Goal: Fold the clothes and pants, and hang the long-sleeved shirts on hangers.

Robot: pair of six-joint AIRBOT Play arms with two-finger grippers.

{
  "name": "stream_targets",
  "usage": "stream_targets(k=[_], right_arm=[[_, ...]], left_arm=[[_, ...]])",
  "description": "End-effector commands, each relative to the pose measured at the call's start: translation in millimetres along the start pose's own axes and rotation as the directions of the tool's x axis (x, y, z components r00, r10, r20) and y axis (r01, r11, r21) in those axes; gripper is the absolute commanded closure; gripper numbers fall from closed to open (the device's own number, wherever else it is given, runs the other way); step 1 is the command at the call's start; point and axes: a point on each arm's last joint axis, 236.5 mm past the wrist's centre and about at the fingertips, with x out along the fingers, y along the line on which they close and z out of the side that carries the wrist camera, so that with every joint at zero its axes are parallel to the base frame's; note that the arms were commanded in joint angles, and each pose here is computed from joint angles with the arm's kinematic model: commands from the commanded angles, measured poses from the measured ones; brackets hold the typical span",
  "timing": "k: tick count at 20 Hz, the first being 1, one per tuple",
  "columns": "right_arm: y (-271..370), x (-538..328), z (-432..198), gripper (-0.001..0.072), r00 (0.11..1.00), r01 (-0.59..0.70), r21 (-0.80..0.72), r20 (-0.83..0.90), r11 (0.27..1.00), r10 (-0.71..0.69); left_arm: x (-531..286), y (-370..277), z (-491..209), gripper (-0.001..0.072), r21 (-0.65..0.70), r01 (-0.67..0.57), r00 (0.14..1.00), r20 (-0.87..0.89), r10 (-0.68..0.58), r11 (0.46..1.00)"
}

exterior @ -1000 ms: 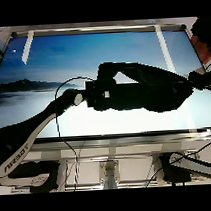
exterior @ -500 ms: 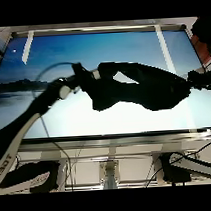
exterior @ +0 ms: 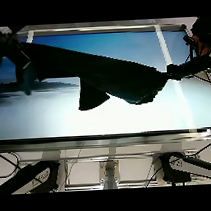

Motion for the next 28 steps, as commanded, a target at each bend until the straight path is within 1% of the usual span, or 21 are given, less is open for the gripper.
stream_targets(k=[1, 3, 5, 6, 8, 10, 12, 13, 14, 16, 18, 20, 21, 22, 24, 26, 28], right_arm=[[-29, -7, 2, 0.0694, 0.984, 0.175, -0.038, 0.001, 0.984, -0.176], [-46, -11, 5, 0.0694, 0.969, 0.248, -0.054, 0.012, 0.967, -0.248], [-49, -10, -5, 0.0694, 0.966, 0.254, -0.059, -0.034, 0.965, -0.256], [-50, -6, -19, 0.0694, 0.963, 0.248, -0.058, -0.096, 0.967, -0.252], [-53, 6, -58, 0.0694, 0.937, 0.231, -0.059, -0.255, 0.971, -0.239], [-61, 21, -99, 0.0694, 0.891, 0.231, -0.066, -0.387, 0.971, -0.238], [-77, 33, -129, 0.0694, 0.844, 0.261, -0.071, -0.467, 0.963, -0.264], [-88, 34, -140, 0.0694, 0.824, 0.286, -0.068, -0.492, 0.956, -0.281], [-101, 32, -150, 0.0694, 0.804, 0.316, -0.056, -0.515, 0.947, -0.298], [-133, 18, -160, 0.0694, 0.778, 0.388, -0.007, -0.533, 0.922, -0.332], [-166, 1, -171, 0.0694, 0.767, 0.452, 0.066, -0.538, 0.889, -0.35], [-191, -6, -176, 0.0694, 0.79, 0.486, 0.182, -0.51, 0.855, -0.341], [-202, -10, -177, 0.0694, 0.796, 0.499, 0.214, -0.496, 0.84, -0.346], [-212, -13, -178, 0.0693, 0.803, 0.509, 0.242, -0.48, 0.826, -0.354], [-226, -17, -178, 0.0693, 0.812, 0.522, 0.275, -0.452, 0.808, -0.371], [-236, -19, -175, 0.0693, 0.815, 0.534, 0.287, -0.424, 0.795, -0.395], [-241, -18, -168, 0.0693, 0.818, 0.541, 0.283, -0.398, 0.792, -0.416]], left_arm=[[-10, -71, -37, 0.0687, -0.057, 0.311, 0.931, -0.183, -0.317, 0.949], [2, -98, -55, 0.0687, -0.119, 0.395, 0.873, -0.262, -0.412, 0.911], [8, -133, -76, 0.0687, -0.193, 0.486, 0.784, -0.336, -0.522, 0.853], [8, -153, -93, 0.0687, -0.229, 0.531, 0.717, -0.393, -0.576, 0.816], [5, -194, -131, 0.0687, -0.315, 0.602, 0.556, -0.494, -0.668, 0.734], [1, -230, -169, 0.0686, -0.392, 0.639, 0.41, -0.555, -0.724, 0.662], [-7, -263, -203, 0.0686, -0.461, 0.66, 0.272, -0.59, -0.76, 0.594], [-10, -278, -216, 0.0686, -0.48, 0.67, 0.22, -0.6, -0.769, 0.566], [-9, -293, -225, 0.0686, -0.492, 0.676, 0.195, -0.598, -0.777, 0.548], [-1, -318, -223, 0.0683, -0.494, 0.71, 0.199, -0.543, -0.816, 0.502], [6, -322, -217, 0.0677, -0.491, 0.714, 0.225, -0.513, -0.828, 0.498], [6, -320, -219, 0.0677, -0.477, 0.724, 0.231, -0.514, -0.826, 0.499], [7, -318, -220, 0.0677, -0.485, 0.716, 0.235, -0.508, -0.828, 0.501], [9, -315, -222, 0.0677, -0.494, 0.704, 0.25, -0.499, -0.829, 0.51], [21, -302, -227, 0.0676, -0.519, 0.656, 0.318, -0.469, -0.824, 0.548], [38, -278, -236, 0.0676, -0.58, 0.536, 0.438, -0.429, -0.79, 0.613], [49, -246, -248, 0.0676, -0.637, 0.402, 0.563, -0.395, -0.726, 0.657]])
